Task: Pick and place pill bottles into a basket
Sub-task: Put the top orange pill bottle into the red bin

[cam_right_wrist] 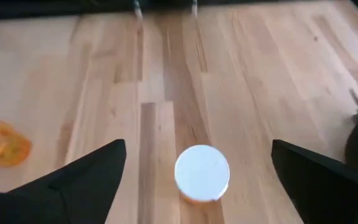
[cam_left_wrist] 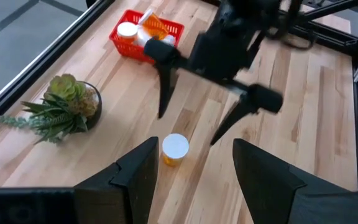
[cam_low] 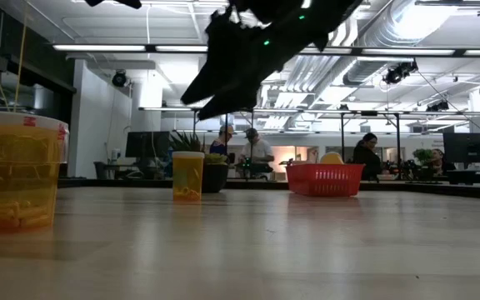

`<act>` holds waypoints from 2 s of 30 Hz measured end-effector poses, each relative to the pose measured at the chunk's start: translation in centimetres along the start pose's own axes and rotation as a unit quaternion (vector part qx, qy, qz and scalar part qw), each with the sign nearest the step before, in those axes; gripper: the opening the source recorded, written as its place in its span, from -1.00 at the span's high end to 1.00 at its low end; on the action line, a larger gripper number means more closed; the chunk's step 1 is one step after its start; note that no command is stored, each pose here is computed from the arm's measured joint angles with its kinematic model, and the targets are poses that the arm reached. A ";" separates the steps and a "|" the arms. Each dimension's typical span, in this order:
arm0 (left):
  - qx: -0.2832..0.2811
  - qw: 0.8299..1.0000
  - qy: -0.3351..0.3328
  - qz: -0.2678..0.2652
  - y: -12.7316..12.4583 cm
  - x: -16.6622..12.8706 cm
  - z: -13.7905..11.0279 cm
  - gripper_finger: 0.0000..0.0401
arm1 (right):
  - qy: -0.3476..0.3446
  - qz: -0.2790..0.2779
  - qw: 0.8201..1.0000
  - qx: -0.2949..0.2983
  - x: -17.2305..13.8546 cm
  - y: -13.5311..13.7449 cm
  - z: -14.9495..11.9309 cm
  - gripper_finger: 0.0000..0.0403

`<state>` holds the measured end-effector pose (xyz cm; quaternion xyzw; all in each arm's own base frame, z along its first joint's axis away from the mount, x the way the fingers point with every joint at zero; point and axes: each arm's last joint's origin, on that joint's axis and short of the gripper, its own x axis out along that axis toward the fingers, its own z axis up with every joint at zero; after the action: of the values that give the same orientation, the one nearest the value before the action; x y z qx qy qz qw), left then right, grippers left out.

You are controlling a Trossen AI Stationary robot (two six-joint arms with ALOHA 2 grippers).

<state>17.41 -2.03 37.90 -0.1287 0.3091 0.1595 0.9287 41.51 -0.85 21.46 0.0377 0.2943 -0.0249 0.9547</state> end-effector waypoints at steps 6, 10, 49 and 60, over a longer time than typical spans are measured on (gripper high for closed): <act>-0.004 1.000 0.000 0.000 0.1 -0.2 -0.1 -0.19 | 0.058 -0.002 0.998 -0.025 2.7 0.0 -0.2 -0.95; -0.005 1.000 -0.001 -0.001 0.1 -0.3 -0.1 -0.19 | 0.086 0.005 0.996 -0.028 3.8 0.0 -1.3 -0.95; -0.005 1.000 0.007 0.003 0.2 -0.2 -0.2 -0.19 | 0.085 -0.029 0.996 -0.012 6.3 -0.6 -3.0 -0.38; -0.005 1.000 0.007 0.003 0.2 -0.2 -0.2 -0.19 | 0.085 -0.027 0.996 0.000 6.3 -0.6 -3.0 -0.14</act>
<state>17.04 -1.97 37.85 -0.1334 0.3155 0.1623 0.9254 44.98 -1.37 15.36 0.0315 0.3755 -0.0474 0.9251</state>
